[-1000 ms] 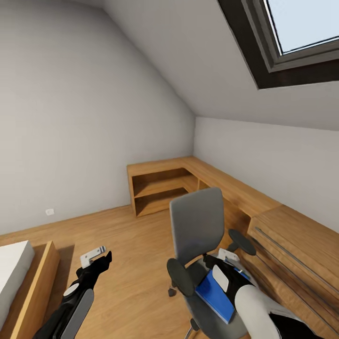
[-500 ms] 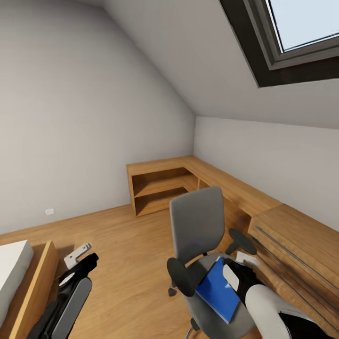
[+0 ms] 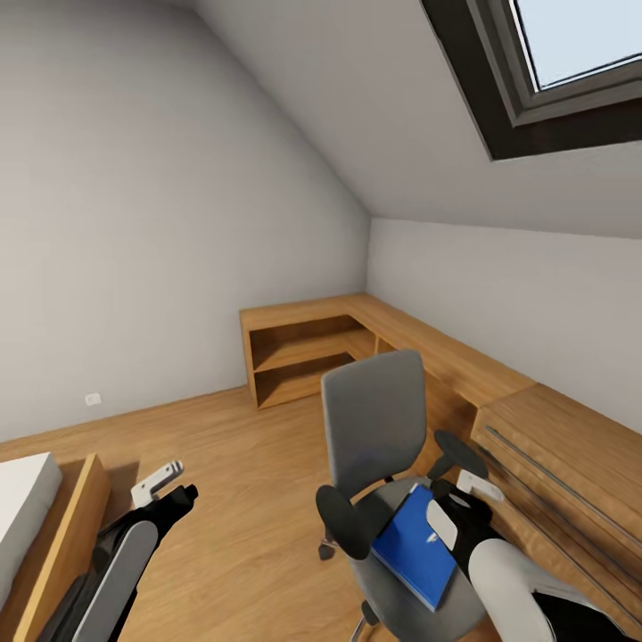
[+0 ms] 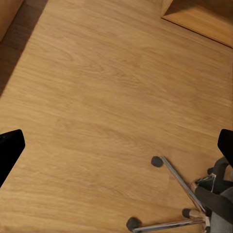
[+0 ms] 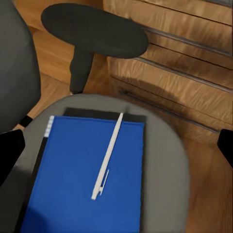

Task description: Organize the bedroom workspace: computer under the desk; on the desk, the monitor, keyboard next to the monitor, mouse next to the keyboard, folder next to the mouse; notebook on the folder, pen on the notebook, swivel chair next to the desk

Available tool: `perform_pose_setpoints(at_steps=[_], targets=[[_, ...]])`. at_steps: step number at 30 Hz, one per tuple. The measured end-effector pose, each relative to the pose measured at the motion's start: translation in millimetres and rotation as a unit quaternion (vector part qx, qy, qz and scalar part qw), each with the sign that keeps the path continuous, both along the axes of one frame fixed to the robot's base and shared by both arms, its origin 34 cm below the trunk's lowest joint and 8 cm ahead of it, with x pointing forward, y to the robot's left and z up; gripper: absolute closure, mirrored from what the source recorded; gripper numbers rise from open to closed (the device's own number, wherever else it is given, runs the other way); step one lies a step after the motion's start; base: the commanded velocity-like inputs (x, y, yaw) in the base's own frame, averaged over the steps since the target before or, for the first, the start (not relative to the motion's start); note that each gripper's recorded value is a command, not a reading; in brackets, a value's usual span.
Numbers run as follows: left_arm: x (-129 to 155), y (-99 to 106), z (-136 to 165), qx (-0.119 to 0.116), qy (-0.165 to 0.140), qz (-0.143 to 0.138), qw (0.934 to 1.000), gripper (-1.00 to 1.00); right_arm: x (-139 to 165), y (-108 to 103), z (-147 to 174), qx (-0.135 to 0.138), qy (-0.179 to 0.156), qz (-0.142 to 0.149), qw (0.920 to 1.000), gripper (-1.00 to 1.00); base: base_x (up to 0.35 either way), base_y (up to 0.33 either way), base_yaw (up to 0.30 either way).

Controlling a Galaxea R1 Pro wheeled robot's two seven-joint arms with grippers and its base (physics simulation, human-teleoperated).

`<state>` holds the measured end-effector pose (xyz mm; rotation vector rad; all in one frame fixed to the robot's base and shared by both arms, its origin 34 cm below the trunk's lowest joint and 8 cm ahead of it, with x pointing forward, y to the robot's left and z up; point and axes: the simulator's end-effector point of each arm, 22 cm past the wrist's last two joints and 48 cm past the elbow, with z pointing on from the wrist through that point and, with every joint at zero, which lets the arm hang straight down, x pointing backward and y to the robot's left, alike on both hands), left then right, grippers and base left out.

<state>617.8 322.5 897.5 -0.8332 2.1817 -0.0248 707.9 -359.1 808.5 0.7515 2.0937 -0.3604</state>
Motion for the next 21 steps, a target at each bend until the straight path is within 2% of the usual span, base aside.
perform_pose_setpoints(at_steps=[3, 8, 12, 21], targets=[[-1.4, -3.0, -3.4, 0.001, 0.0, 0.0, 1.0, -1.0, 0.9, 4.4, -1.3, -0.002, -0.007, 0.001, 1.0, -1.0, 0.0, 0.0, 0.0], [-12.3, -9.3, -21.9, -0.011, 0.011, 0.006, 0.9999, -1.0, 11.3, 25.8, -1.0, 0.0, -0.017, 0.012, 0.9998, -1.0, 0.0, 0.0, 0.0], [-16.0, -10.5, -31.3, -0.016, 0.015, 0.009, 0.9997, -1.0, 19.9, 27.5, 2.6, -0.004, -0.027, 0.014, 0.9995, -1.0, 0.0, 0.0, 0.0], [-17.2, -12.0, -46.0, -0.019, 0.017, 0.009, 0.9996, -1.0, 16.1, 32.6, -15.6, -0.008, -0.029, 0.015, 0.9994, -1.0, 0.0, 0.0, 0.0]])
